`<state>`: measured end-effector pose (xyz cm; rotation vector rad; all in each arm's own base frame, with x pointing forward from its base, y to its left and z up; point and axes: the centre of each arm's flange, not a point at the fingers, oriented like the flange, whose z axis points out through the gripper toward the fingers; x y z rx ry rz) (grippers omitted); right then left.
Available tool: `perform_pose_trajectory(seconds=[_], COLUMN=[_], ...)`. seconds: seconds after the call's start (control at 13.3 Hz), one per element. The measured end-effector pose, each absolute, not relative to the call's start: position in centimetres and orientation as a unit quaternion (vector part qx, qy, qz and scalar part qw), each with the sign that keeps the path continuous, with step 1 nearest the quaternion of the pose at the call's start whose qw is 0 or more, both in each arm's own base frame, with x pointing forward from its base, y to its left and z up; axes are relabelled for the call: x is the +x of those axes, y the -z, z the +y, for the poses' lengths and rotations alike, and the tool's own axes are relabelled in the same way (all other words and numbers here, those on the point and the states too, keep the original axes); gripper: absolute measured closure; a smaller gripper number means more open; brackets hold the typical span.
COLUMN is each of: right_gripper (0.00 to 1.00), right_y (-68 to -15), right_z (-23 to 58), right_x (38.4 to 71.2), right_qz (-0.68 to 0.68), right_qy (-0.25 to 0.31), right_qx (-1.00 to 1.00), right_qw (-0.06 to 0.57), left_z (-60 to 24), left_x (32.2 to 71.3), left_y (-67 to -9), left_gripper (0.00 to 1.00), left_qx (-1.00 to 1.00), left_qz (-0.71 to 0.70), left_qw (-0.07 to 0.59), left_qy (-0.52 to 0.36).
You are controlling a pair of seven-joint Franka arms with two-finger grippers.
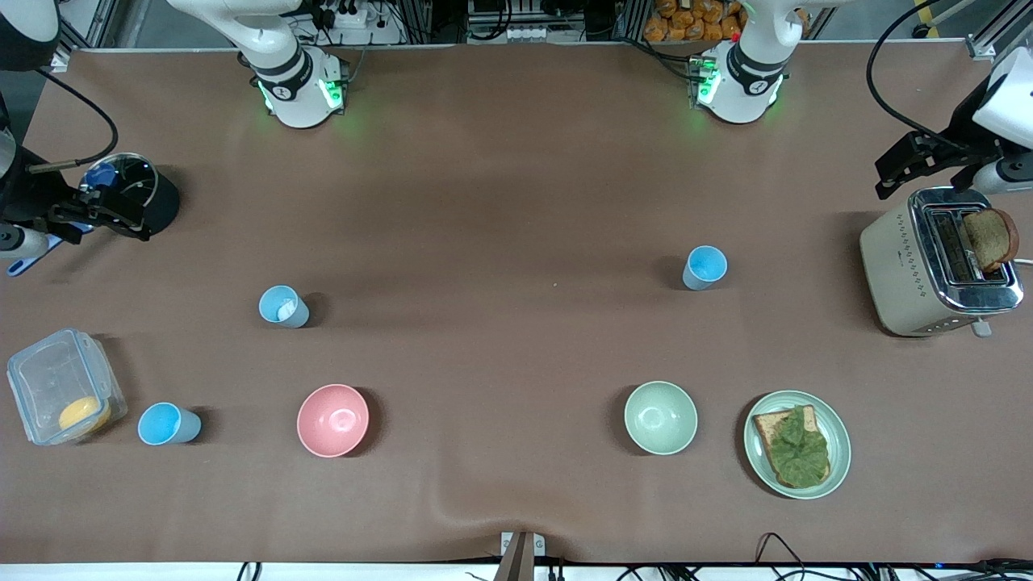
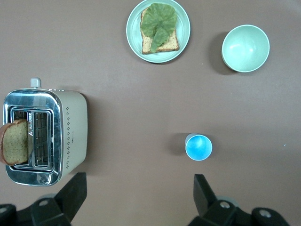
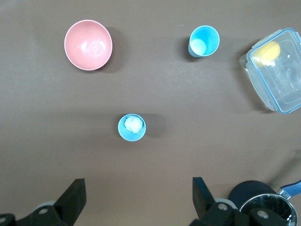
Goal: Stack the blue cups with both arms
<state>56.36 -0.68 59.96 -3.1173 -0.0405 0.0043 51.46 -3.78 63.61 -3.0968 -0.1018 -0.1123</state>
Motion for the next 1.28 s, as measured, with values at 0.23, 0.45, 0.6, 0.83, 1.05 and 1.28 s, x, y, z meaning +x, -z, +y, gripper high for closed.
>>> perform_pose_trajectory(seconds=[0.23,0.45,0.6,0.83,1.05,1.28], right_gripper=[0.00,0.00,0.00,0.00,0.00,0.00], right_y=[-59.96,-59.96,-59.96,-59.96,-59.96,-59.96], right_z=[-0.63,-0.62,-0.62,-0.62,-0.62,-0.62], right_x=[56.36,56.36,56.36,56.36,56.36,56.36], right_qz=[-0.013,-0.013,-0.013,-0.013,-0.013,-0.013], right_qy=[-0.001,-0.001,-0.001,-0.001,-0.001,-0.001], right_qx=[-1.000,-1.000,-1.000,-1.000,-1.000,-1.000], right_qw=[0.012,0.012,0.012,0.012,0.012,0.012], left_z=[-3.76,-3.63,-3.48,-3.47,-3.48,-3.48], left_x=[51.47,51.48,51.49,51.53,51.65,51.67], left_y=[-63.63,-63.63,-63.63,-63.58,-63.36,-63.34], left_gripper=[0.00,0.00,0.00,0.00,0.00,0.00], left_qx=[-0.999,-0.999,-0.998,-0.999,-0.999,-0.999], left_qz=[-0.033,-0.034,-0.036,-0.036,-0.036,-0.036], left_qw=[0.020,0.020,0.020,0.020,0.021,0.021], left_qy=[0.036,0.036,0.036,0.036,0.034,0.034])
